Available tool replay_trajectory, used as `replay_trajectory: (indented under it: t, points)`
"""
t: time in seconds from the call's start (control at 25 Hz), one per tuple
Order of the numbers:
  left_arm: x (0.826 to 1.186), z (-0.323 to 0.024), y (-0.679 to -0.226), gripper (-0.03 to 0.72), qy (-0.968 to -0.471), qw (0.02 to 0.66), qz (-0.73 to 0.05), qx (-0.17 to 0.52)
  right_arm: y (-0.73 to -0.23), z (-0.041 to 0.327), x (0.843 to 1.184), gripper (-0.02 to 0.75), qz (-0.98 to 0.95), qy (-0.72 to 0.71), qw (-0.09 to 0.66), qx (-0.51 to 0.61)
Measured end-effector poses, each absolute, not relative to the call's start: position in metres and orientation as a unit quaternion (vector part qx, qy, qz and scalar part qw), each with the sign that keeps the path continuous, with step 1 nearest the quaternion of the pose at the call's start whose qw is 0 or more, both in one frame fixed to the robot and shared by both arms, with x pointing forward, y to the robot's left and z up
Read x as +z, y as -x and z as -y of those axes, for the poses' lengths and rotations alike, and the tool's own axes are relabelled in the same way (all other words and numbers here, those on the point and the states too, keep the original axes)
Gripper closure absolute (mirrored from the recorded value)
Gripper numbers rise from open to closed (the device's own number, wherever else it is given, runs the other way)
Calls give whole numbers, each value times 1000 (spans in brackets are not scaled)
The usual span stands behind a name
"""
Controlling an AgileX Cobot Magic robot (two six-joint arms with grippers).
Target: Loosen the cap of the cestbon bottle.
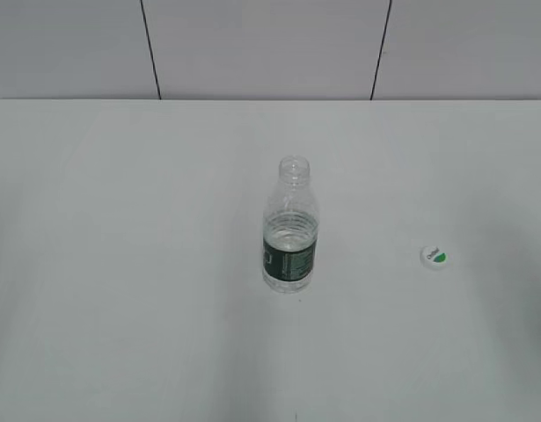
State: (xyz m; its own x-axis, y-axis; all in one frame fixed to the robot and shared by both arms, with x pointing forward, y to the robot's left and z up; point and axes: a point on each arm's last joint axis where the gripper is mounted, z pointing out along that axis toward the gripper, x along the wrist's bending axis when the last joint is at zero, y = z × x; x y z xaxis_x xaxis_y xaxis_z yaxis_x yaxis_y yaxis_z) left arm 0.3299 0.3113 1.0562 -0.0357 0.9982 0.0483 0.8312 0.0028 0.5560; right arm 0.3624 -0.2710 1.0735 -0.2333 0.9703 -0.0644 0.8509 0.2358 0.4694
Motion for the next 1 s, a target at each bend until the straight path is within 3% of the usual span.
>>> replay_trajectory:
  t: [0.4, 1.0]
  points:
    - [1062, -306, -285, 165, -653, 226, -669, 274, -314, 284, 1036, 150, -761, -590, 188, 192]
    - [1066, -297, -226, 165, -588, 359, -601, 406, -239, 306, 1054, 150, -680, -538, 331, 374]
